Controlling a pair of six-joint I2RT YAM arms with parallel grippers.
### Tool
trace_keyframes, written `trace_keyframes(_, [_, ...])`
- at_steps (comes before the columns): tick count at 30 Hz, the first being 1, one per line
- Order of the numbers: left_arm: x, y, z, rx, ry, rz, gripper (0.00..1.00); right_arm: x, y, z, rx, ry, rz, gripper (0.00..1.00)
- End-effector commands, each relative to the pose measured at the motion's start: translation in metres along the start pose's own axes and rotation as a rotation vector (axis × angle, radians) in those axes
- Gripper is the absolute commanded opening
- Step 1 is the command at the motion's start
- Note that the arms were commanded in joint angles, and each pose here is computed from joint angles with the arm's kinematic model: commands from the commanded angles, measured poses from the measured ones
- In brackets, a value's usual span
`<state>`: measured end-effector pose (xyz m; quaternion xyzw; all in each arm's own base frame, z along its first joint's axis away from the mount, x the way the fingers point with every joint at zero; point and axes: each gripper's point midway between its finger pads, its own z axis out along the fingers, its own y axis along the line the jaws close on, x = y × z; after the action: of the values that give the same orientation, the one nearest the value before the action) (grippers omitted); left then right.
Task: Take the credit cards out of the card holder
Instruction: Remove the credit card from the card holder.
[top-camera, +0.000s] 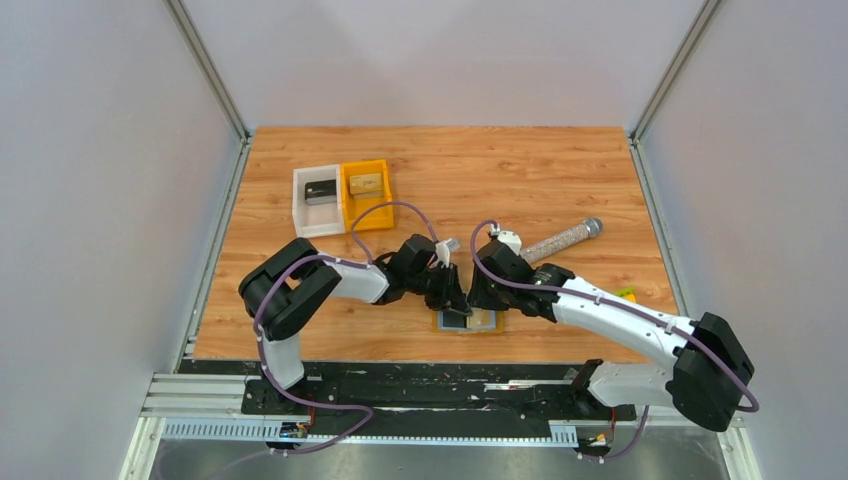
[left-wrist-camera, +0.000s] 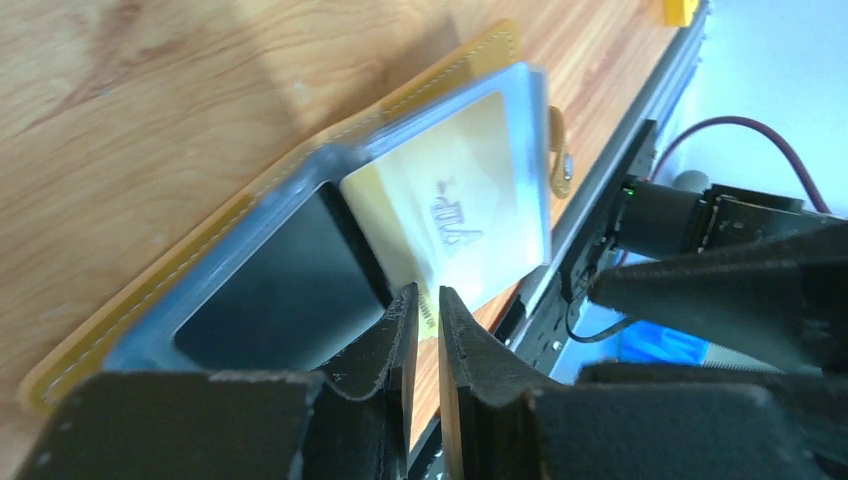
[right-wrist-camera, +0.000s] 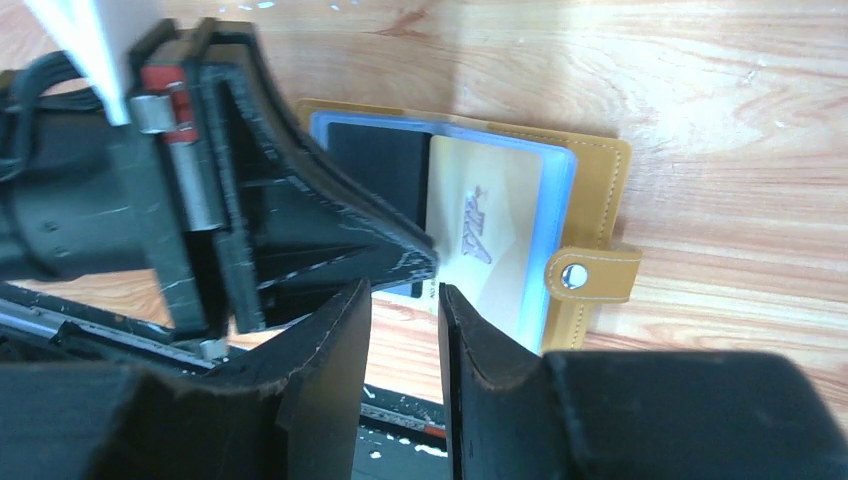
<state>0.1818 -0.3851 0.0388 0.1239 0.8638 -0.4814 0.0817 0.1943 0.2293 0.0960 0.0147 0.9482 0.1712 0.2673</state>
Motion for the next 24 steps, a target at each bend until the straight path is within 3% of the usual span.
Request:
trace_keyframes(1, [-0.016, 0.001, -0.013, -0.071, -0.066, 0.045, 0.21, -0.004, 0.003, 0.013, -0.051, 0.003, 0.02, 0.32])
trace_keyframes(10, [-0.018, 0.015, -0.03, -0.144, -0.11, 0.035, 0.21, 0.016, -0.018, 0.044, -0.052, 0.091, 0.077, 0.28])
trace_keyframes(24, [-0.023, 0.0, -0.023, -0.053, -0.114, 0.042, 0.33, 0.006, -0.031, 0.037, -0.043, 0.047, 0.096, 0.26])
